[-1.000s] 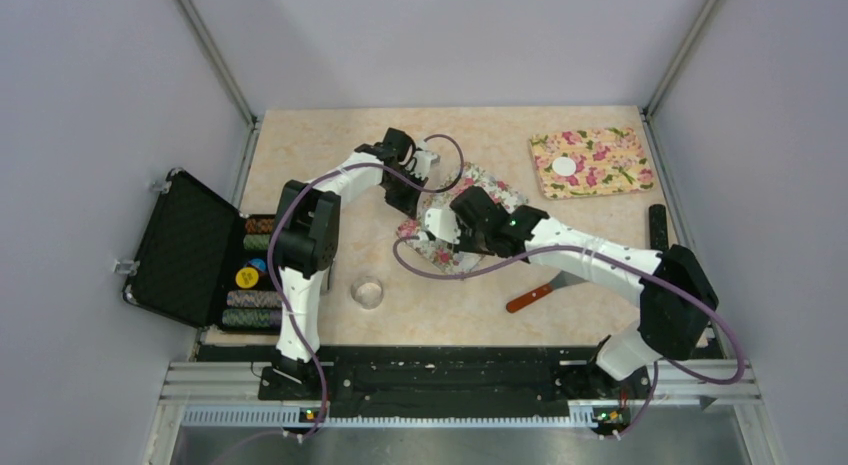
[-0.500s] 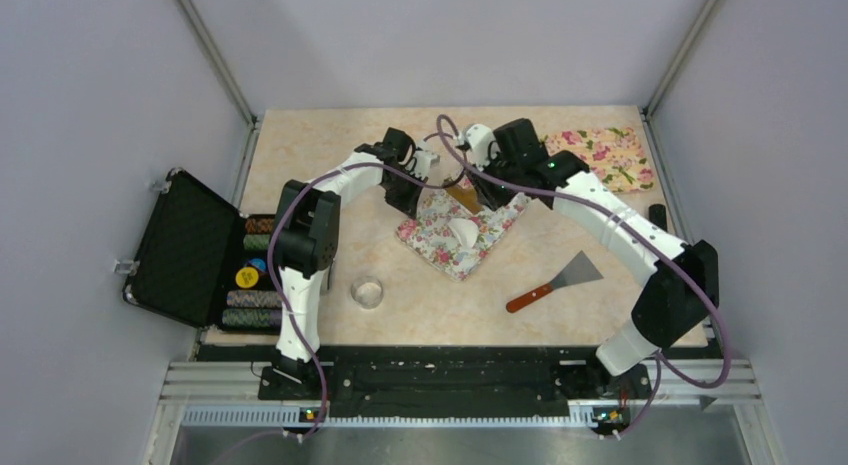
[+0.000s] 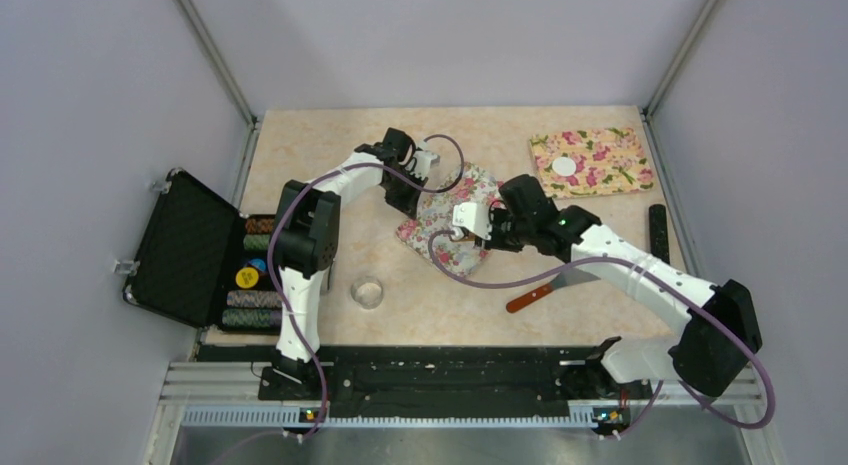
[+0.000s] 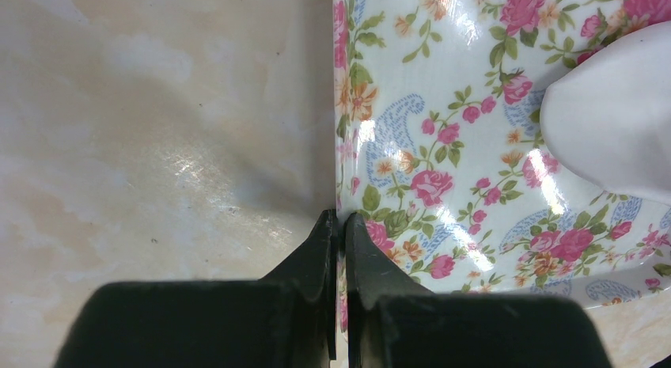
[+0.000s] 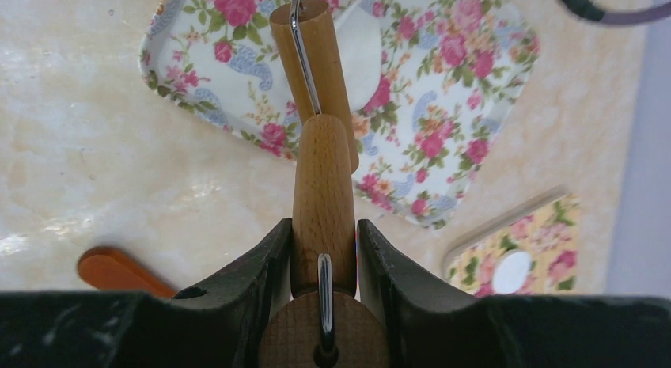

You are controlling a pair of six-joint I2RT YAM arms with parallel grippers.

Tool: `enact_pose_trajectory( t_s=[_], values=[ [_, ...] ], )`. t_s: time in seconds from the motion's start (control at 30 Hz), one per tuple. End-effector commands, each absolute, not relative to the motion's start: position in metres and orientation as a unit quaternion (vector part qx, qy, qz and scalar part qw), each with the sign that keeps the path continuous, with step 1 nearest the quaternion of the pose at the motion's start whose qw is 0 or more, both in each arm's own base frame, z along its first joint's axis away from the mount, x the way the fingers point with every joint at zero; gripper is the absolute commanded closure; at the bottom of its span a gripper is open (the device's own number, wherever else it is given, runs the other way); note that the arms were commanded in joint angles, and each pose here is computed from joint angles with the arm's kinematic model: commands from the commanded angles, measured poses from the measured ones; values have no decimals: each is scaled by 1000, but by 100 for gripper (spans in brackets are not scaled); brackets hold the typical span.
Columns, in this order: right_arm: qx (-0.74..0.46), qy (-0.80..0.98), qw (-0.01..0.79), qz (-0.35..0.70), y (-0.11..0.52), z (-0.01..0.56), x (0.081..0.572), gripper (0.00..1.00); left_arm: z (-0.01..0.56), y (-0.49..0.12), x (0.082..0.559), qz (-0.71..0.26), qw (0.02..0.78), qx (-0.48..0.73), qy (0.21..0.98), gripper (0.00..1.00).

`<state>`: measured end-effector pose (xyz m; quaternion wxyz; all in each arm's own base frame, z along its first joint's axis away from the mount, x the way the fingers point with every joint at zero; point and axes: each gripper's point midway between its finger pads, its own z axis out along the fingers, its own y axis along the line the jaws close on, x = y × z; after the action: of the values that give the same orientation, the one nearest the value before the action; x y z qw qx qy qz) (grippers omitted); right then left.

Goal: Roll out the dumpling wrappers from the dough

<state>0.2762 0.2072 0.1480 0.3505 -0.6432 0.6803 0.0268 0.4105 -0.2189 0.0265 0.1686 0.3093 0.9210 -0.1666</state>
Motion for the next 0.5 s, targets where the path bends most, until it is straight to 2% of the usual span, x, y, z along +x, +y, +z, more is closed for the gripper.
enact_pose_trajectory(
  t_s=[0.0,0.23,0.47],
  values=[
    [-687,575,442,-51,227,201,304,100,10,-208,406,-143,144,321,925,100],
    [-743,524,402,-105,230,185,312,100,10,-208,406,-144,143,321,925,100],
    [-787,490,364,-89,235,155,306,100,10,-208,405,-145,143,321,925,100]
  ],
)
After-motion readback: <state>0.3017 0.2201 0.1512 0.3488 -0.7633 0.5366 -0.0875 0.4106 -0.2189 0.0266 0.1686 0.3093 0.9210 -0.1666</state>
